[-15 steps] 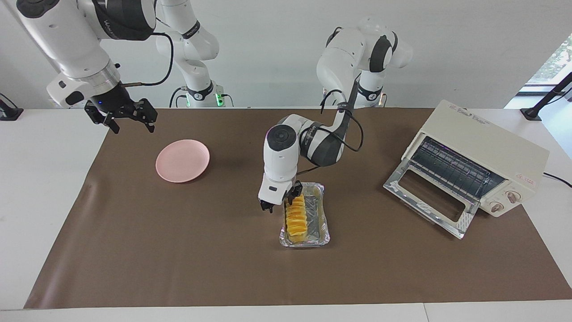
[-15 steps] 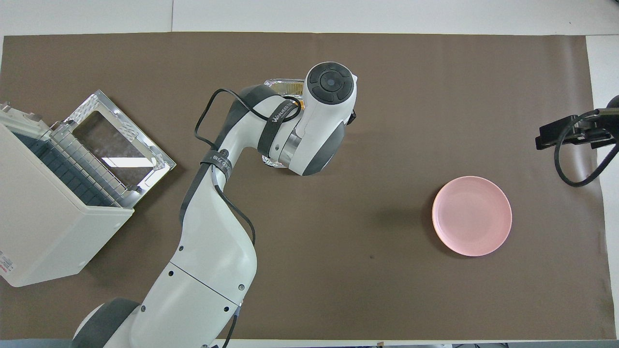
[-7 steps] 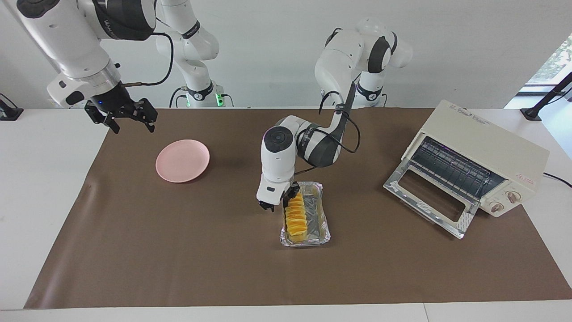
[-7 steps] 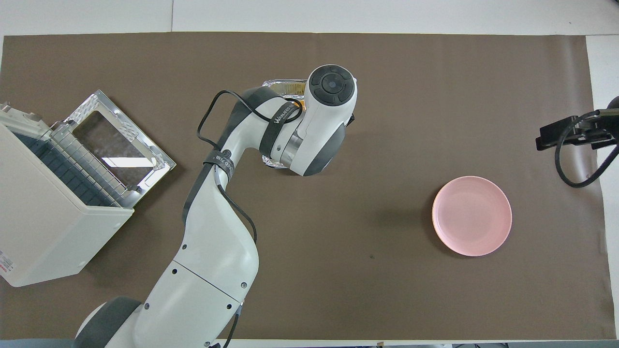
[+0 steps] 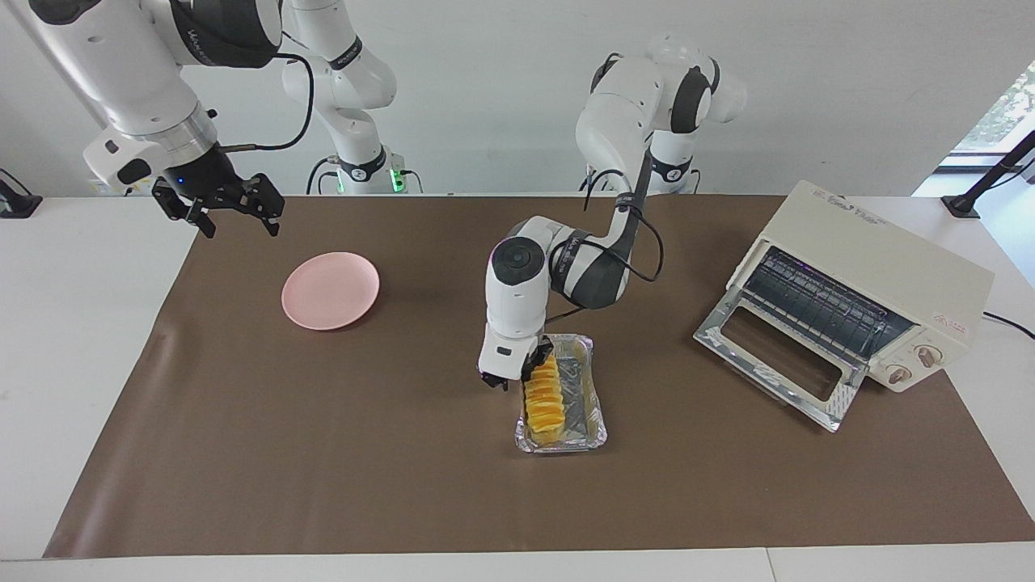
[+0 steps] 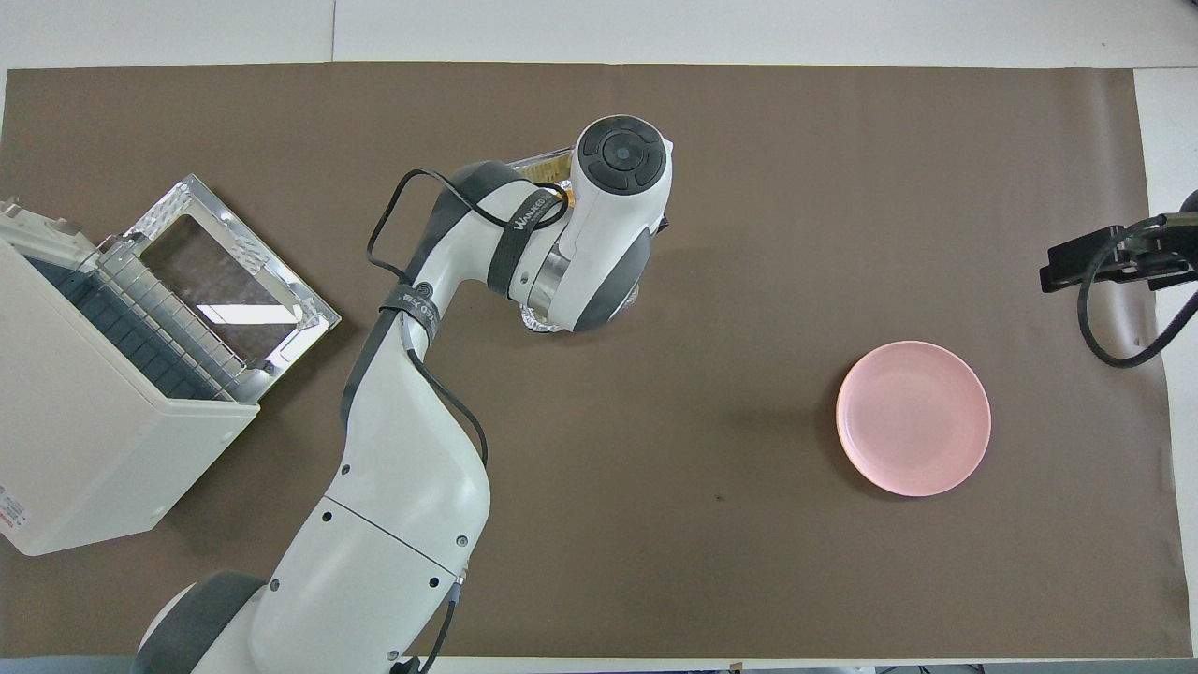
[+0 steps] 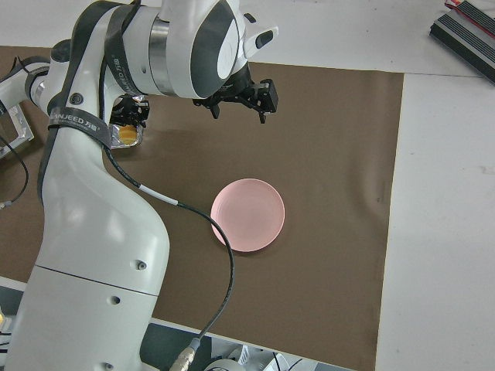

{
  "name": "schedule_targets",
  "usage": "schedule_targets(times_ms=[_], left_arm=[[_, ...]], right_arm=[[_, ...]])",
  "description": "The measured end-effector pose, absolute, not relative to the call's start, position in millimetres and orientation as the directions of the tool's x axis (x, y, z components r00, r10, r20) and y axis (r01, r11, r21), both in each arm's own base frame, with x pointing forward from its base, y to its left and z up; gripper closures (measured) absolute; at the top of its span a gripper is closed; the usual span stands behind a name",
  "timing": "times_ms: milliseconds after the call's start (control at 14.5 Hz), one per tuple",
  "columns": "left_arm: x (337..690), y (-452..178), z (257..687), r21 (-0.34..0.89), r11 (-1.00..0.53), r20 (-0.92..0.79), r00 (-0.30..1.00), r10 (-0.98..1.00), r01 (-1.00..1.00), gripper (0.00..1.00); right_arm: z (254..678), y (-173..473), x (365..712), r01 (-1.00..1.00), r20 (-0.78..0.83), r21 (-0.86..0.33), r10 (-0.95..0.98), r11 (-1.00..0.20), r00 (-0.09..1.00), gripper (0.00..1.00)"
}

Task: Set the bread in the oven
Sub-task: 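Grasp the foil tray with the left gripper and lift it, then carry the tray with the left gripper into the open oven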

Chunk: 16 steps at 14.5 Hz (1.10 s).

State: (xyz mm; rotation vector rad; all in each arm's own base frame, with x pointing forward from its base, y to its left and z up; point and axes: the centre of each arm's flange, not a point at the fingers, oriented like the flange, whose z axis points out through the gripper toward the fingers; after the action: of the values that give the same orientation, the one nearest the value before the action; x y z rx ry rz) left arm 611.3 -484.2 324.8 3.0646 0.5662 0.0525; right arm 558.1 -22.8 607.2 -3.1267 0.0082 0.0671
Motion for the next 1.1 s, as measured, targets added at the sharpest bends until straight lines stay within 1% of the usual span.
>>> schedule_targets(times_ms=[69, 344, 482, 689, 826, 964, 1102], left_arm=[[611.4, -484.0, 324.8, 0.03, -0.933, 0.028, 0.933, 0.358, 0.357, 0.98], [611.5, -477.3, 326.3, -0.002, -0.93, 0.013, 0.93, 0.369, 0.369, 0.98], [620.4, -456.8, 340.3, -0.036, -0.915, 0.018, 0.915, 0.402, 0.403, 0.98], [641.8, -401.0, 392.7, -0.074, -0.853, 0.046, 0.857, 0.514, 0.516, 0.98], [650.6, -367.3, 418.9, -0.099, -0.814, 0.061, 0.82, 0.569, 0.573, 0.98], [660.6, -334.0, 427.2, -0.134, -0.771, 0.074, 0.782, 0.618, 0.622, 0.98], [675.5, -285.6, 431.8, -0.151, -0.72, 0.069, 0.734, 0.676, 0.678, 0.98]], right_arm=[[607.1, -22.8, 558.1, -0.006, -0.043, -0.014, -0.005, -1.0, 0.999, 0.0], [606.9, -22.8, 558.1, -0.006, -0.043, -0.014, -0.005, -1.0, 0.999, 0.0], [606.9, -22.8, 558.1, -0.006, -0.044, -0.014, -0.005, -1.0, 0.999, 0.0], [606.7, -22.8, 558.1, -0.006, -0.044, -0.014, -0.005, -1.0, 0.999, 0.0], [606.6, -22.8, 558.1, -0.006, -0.044, -0.014, -0.005, -1.0, 0.999, 0.0], [606.5, -22.8, 558.1, -0.006, -0.044, -0.014, -0.005, -1.0, 0.999, 0.0], [606.5, -22.8, 558.1, -0.006, -0.044, -0.014, -0.005, -1.0, 0.999, 0.0]])
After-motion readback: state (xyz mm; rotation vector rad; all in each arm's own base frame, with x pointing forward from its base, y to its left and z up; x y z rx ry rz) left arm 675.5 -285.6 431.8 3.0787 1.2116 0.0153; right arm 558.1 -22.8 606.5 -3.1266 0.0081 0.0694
